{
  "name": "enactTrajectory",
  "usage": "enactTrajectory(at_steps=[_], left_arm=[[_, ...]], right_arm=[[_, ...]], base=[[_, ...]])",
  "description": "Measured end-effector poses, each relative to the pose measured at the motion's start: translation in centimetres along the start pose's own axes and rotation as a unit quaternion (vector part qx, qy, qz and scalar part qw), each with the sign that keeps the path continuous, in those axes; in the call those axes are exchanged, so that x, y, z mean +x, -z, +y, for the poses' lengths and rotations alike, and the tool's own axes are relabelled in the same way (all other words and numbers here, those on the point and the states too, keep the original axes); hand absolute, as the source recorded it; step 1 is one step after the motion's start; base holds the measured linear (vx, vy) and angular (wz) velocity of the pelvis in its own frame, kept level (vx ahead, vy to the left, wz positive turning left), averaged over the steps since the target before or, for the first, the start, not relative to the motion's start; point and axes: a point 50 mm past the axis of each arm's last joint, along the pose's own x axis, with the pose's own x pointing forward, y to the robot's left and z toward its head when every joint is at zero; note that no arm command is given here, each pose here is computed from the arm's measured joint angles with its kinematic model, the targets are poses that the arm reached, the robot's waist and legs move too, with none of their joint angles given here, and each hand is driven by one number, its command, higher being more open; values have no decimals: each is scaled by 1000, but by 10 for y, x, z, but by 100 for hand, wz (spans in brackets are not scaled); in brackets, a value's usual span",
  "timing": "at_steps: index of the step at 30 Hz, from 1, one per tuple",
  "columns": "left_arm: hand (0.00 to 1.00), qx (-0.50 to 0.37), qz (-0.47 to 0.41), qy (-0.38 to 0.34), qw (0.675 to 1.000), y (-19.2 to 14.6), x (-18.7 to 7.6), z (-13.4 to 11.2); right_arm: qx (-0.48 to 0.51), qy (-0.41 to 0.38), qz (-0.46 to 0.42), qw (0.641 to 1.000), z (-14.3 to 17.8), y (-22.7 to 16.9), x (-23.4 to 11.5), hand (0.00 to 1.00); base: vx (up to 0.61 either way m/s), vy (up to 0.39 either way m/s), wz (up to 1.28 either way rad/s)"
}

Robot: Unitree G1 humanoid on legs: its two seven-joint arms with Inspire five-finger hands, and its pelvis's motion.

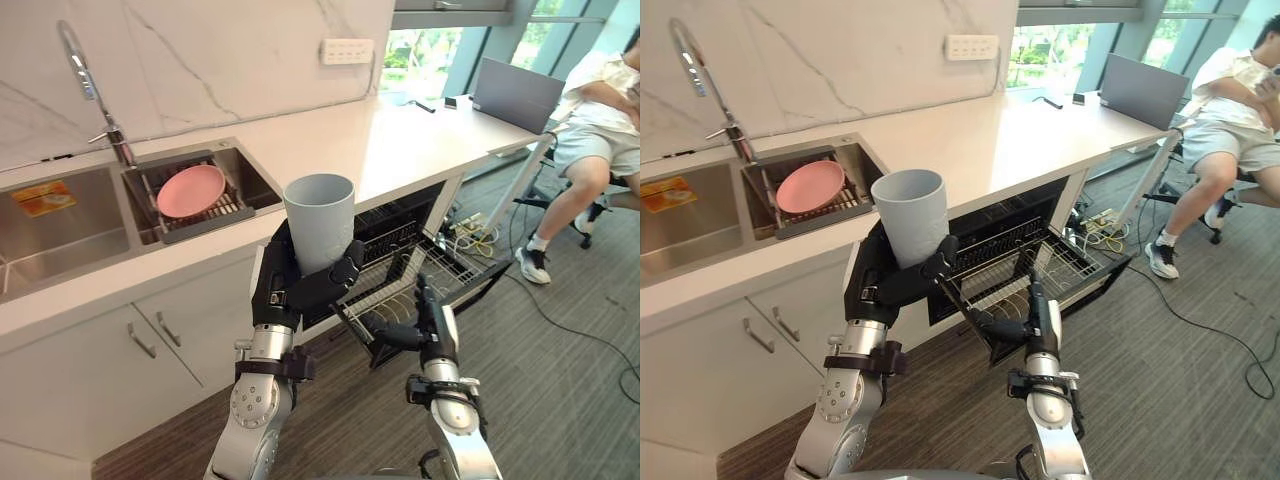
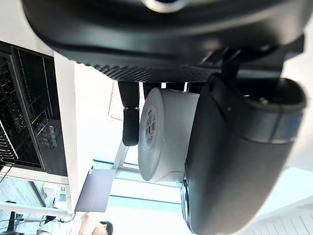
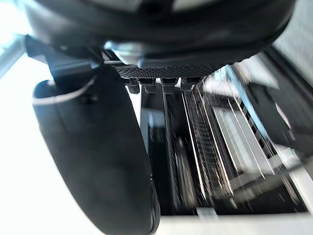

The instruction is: Walk over to the sink, pick up the cup, carry it to the dishwasher, place the cup inside the dishwasher, then close the dishwasher door

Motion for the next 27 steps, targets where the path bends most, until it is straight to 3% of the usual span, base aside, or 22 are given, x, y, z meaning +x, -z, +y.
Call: enactTrajectory(at_steps=[4,8,15,27], left_arm=[[0,-11,-17,-24,1000,-8,-1,4],[0,-15,-16,-23,999,-9,-4,2],[0,5,-7,-9,1000,-5,-6,3],[0,24,-3,-1,1000,-5,-8,7]], right_arm=[[20,-10,-92,995,1,-43,-4,100],[36,-18,-130,991,6,-55,1,100],[26,-26,-65,997,11,-26,6,100],[57,-42,-59,996,4,-25,8,100]], base=[[101,-27,-57],[210,82,-84],[214,184,-48],[44,37,-4]])
